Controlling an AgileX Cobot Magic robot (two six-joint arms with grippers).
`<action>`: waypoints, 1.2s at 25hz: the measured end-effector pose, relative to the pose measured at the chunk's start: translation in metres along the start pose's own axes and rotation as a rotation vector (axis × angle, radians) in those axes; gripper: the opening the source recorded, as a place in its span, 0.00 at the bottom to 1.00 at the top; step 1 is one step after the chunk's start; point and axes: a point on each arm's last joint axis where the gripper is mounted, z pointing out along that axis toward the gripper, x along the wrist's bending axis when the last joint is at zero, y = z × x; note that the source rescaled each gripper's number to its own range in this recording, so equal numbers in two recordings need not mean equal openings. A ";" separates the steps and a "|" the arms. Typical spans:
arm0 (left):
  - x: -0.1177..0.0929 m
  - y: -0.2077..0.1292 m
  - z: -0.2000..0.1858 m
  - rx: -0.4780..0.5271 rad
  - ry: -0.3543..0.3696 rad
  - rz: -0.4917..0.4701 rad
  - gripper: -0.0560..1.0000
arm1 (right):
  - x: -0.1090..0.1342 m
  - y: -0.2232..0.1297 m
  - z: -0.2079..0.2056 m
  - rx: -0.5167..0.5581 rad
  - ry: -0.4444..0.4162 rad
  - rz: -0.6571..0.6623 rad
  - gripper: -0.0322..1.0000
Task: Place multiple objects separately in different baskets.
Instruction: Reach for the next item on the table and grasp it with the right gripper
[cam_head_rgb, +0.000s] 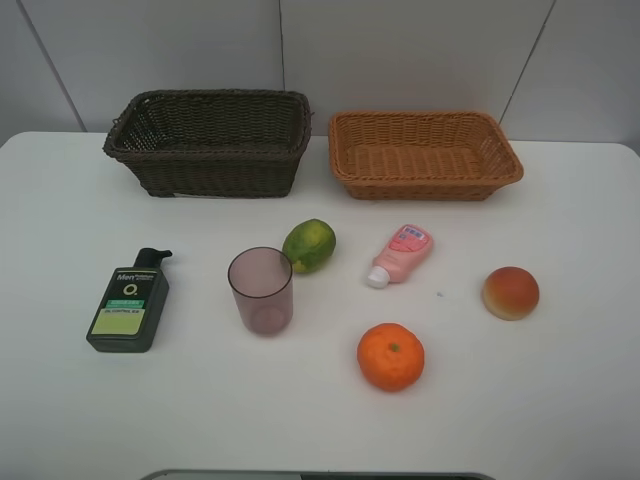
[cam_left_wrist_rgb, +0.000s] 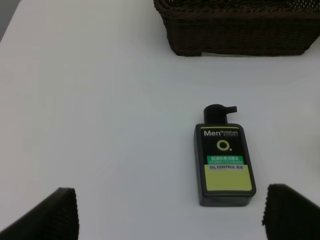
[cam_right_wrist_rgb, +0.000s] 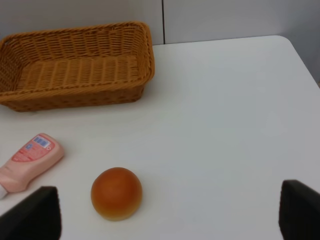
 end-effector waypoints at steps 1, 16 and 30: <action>0.000 0.000 0.000 0.000 0.000 0.000 0.96 | 0.000 0.000 0.000 0.000 0.000 0.000 0.92; 0.000 0.000 0.000 0.000 0.000 0.000 0.96 | 0.000 0.000 0.000 0.000 0.000 0.000 0.92; 0.000 0.000 0.000 0.000 0.000 0.000 0.96 | 0.000 0.000 0.000 0.000 0.000 0.000 0.92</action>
